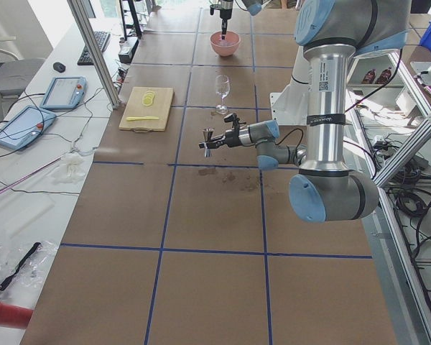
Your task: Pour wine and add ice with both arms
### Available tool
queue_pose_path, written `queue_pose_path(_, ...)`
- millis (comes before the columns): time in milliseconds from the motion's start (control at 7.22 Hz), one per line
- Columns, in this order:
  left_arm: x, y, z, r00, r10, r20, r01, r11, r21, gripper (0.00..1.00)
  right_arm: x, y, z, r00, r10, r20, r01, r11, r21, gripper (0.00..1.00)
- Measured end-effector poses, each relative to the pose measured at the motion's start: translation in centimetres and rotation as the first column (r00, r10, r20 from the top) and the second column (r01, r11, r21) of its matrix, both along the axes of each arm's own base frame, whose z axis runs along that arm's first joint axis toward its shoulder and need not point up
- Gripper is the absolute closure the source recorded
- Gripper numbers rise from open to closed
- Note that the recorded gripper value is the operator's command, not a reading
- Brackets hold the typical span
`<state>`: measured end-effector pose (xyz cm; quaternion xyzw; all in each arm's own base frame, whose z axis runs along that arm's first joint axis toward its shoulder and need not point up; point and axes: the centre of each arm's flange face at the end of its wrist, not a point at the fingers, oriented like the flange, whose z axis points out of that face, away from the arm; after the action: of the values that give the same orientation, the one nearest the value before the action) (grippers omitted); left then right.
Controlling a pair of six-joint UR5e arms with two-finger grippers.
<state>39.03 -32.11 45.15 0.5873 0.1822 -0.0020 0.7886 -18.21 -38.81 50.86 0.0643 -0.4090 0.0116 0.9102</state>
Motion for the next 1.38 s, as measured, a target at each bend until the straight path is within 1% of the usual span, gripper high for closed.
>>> queue_pose_path(277, 0.5, 0.2, 0.5, 0.991, -0.013, -0.136, 0.005, 0.998, -0.061, 1.00, 0.7, 0.1, -3.2, 0.999, 0.022, 0.043, -0.024, 0.999, 0.034, 1.00)
queue_pose_path(415, 0.7, 0.2, 0.8, 0.979, -0.025, -0.203, 0.006, 0.996, -0.094, 1.00, 1.0, 0.3, -5.2, 0.997, 0.032, 0.072, -0.036, 0.998, 0.049, 1.00)
queue_pose_path(554, 0.8, 0.3, 1.2, 0.966, -0.042, -0.254, 0.011, 0.993, -0.121, 1.00, 1.1, 0.5, -6.8, 0.994, 0.041, 0.102, -0.047, 0.998, 0.053, 1.00)
queue_pose_path(831, 1.1, 0.2, 3.0, 0.946, -0.084, -0.312, 0.033, 0.986, -0.166, 1.00, 1.0, 0.8, -9.8, 0.986, 0.039, 0.160, -0.050, 0.997, 0.063, 1.00)
queue_pose_path(1108, 1.4, 0.0, 4.8, 0.931, -0.123, -0.343, 0.056, 0.979, -0.198, 1.00, 0.5, 0.3, -12.8, 0.973, 0.065, 0.223, -0.078, 0.996, 0.047, 1.00)
queue_pose_path(1385, 1.5, 0.0, 5.9, 0.901, -0.167, -0.401, 0.075, 0.969, -0.235, 1.00, 0.2, -0.2, -14.5, 0.964, 0.081, 0.253, -0.095, 0.995, 0.042, 1.00)
